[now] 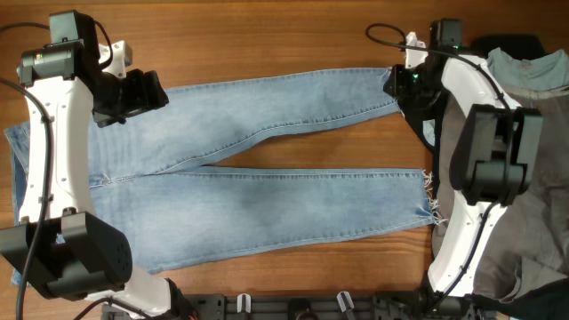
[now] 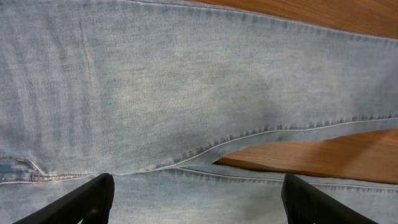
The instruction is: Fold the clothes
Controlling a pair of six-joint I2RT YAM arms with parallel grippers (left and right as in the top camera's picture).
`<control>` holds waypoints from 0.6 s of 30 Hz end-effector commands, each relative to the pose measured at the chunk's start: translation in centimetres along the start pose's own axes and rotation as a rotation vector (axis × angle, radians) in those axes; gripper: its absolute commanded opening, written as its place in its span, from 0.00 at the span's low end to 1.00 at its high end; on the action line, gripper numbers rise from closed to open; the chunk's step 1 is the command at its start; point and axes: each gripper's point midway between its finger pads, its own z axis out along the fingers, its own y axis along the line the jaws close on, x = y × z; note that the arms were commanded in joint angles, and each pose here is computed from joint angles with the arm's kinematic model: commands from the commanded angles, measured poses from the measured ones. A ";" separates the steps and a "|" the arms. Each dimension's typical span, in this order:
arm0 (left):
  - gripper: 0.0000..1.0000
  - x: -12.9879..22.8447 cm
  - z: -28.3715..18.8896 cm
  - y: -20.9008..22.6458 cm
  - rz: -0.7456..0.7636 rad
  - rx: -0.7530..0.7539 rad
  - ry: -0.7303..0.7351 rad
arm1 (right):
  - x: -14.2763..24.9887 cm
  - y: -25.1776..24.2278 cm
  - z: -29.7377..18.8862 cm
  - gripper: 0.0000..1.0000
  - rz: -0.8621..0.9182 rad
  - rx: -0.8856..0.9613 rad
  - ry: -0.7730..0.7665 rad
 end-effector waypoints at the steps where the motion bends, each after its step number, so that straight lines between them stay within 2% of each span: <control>1: 0.86 -0.3 -1.0 -0.4 0.018 0.009 -0.033 | -1.0 1.6 1.7 0.04 -0.038 -0.096 -0.050; 2: 0.86 -0.3 -1.0 -0.4 0.018 0.009 -0.033 | -3.4 1.2 1.0 0.04 -0.001 -0.090 -0.131; 3: 0.86 -0.3 -1.0 -0.4 0.018 0.009 -0.032 | -9.4 -0.4 -2.1 0.04 0.135 -0.095 -0.342; 4: 0.86 -0.3 -1.0 -0.4 0.018 0.009 -0.032 | -13.1 -1.1 -4.9 0.04 0.164 -0.117 -0.478; 6: 0.86 -0.3 -1.0 -0.4 0.018 0.009 -0.032 | -16.0 -1.8 -7.8 0.04 0.175 -0.135 -0.591; 8: 0.87 -0.3 -1.0 -0.4 0.018 0.009 -0.033 | -16.9 -2.4 -9.2 0.04 0.171 -0.128 -0.625; 9: 0.87 -0.3 -1.0 -0.4 0.019 0.007 -0.034 | -17.2 -2.4 -9.8 0.35 0.163 -0.150 -0.634; 10: 0.88 -0.4 -1.2 -0.2 0.015 0.000 -0.040 | -17.2 -1.6 -10.8 0.82 0.130 -0.214 -0.633; 12: 0.87 -0.5 -1.9 0.1 0.010 -0.009 -0.055 | -16.8 -0.5 -12.1 0.99 0.107 -0.284 -0.617; 14: 0.88 -0.4 -3.4 1.1 -0.004 -0.053 -0.079 | -16.2 -0.1 -13.8 1.00 0.116 -0.289 -0.599; 18: 0.88 0.9 -7.8 4.0 -0.066 -0.152 -0.141 | -14.7 2.3 -19.2 1.00 0.024 -0.232 -0.586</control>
